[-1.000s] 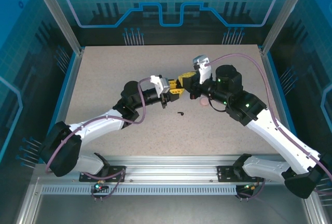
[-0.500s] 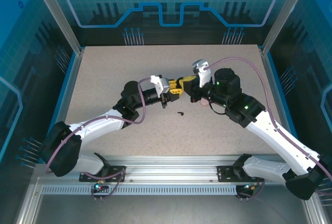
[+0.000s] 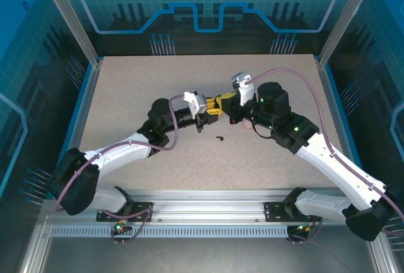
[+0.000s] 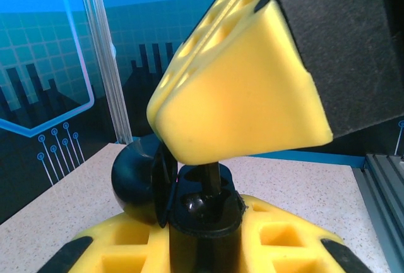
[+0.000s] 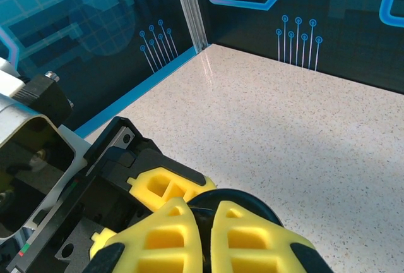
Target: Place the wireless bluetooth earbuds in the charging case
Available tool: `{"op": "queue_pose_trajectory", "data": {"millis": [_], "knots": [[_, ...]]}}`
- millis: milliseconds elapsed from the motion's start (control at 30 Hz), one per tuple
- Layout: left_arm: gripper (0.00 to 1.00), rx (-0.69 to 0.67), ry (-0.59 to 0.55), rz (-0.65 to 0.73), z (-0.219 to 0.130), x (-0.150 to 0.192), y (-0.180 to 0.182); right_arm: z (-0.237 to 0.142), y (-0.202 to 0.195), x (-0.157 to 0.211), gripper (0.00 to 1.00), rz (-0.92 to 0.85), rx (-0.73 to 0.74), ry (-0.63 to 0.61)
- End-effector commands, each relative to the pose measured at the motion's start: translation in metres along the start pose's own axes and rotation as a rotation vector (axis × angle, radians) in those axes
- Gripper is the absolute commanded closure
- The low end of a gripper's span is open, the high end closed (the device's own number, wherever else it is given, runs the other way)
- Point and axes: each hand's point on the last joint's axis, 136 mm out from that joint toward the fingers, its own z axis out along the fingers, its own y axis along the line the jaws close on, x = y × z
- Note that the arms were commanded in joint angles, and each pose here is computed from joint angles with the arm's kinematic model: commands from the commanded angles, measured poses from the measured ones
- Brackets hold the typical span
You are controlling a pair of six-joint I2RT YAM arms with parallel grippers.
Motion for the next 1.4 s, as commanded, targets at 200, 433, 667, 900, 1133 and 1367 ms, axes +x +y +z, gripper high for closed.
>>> {"op": "queue_pose_trajectory", "data": {"millis": [200,433,667,900,1133,1367], "knots": [[1.0,0.003,-0.079,0.063,-0.001,-0.032,-0.002,-0.003,-0.001,0.027,0.94,-0.008,0.004,0.069],[1.0,-0.001,-0.079,0.061,0.0,-0.032,-0.002,-0.001,0.0,0.034,0.95,-0.005,-0.01,0.095],[1.0,-0.016,-0.077,0.045,0.0,-0.031,0.002,0.013,0.005,0.044,0.91,-0.017,-0.031,0.167],[1.0,-0.038,-0.062,0.03,-0.001,-0.021,0.005,0.003,0.003,0.012,0.59,0.007,0.012,0.108],[1.0,-0.077,-0.064,0.023,-0.004,-0.013,0.009,-0.042,0.01,-0.057,0.36,0.088,0.009,-0.066],[1.0,-0.134,-0.073,0.026,-0.017,-0.011,0.018,-0.072,-0.045,-0.037,0.33,0.286,0.223,-0.032]]}}
